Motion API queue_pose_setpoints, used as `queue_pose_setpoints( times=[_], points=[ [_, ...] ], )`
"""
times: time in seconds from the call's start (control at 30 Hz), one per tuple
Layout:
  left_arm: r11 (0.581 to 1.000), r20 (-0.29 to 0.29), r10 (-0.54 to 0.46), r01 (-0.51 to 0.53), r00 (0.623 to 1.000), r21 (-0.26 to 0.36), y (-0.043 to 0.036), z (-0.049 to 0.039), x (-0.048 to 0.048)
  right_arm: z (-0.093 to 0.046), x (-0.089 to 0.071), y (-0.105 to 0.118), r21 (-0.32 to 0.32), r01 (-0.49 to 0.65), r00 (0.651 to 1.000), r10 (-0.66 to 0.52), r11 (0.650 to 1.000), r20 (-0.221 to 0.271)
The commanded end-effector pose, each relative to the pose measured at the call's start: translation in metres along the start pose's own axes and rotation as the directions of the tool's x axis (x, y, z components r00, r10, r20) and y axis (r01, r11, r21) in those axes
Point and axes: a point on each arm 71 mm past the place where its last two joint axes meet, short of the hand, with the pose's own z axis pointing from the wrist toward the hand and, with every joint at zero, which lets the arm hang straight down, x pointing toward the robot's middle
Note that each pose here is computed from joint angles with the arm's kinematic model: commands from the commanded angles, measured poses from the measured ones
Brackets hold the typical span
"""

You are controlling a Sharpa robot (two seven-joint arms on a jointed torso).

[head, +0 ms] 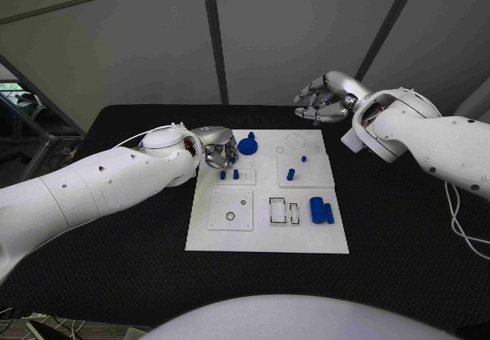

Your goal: Assemble the parts on the task board

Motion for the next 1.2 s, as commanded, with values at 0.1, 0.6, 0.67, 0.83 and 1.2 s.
queue_pose_setpoints(
  times=[0.1,0.6,0.67,0.83,1.2],
  points=[
    [1.0,-0.023,-0.002,0.002,1.0,-0.019,0.0018,0.0,0.0012,0.0,-0.001,0.001,-0.005,-0.001,1.0,0.001,1.0,0.002],
    [0.998,0.006,-0.002,0.002,1.0,-0.056,0.012,-0.0046,-0.0018,-0.003,-0.003,-0.007,0.043,0.038,0.999,-0.037,0.998,-0.023],
    [0.998,0.022,-0.002,0.004,1.0,-0.065,0.0168,-0.0072,-0.0034,-0.004,-0.003,-0.009,0.044,0.059,0.998,-0.057,0.997,-0.039],
    [0.997,0.096,-0.033,0.04,0.995,-0.07,0.0265,-0.0157,-0.0137,-0.007,-0.001,-0.012,0.015,0.168,0.983,-0.167,0.986,-0.076],
    [0.909,0.275,-0.389,0.414,0.879,-0.037,0.0521,-0.052,-0.0305,-0.028,0.034,-0.029,-0.048,0.437,0.888,-0.439,0.898,-0.139]
  ],
)
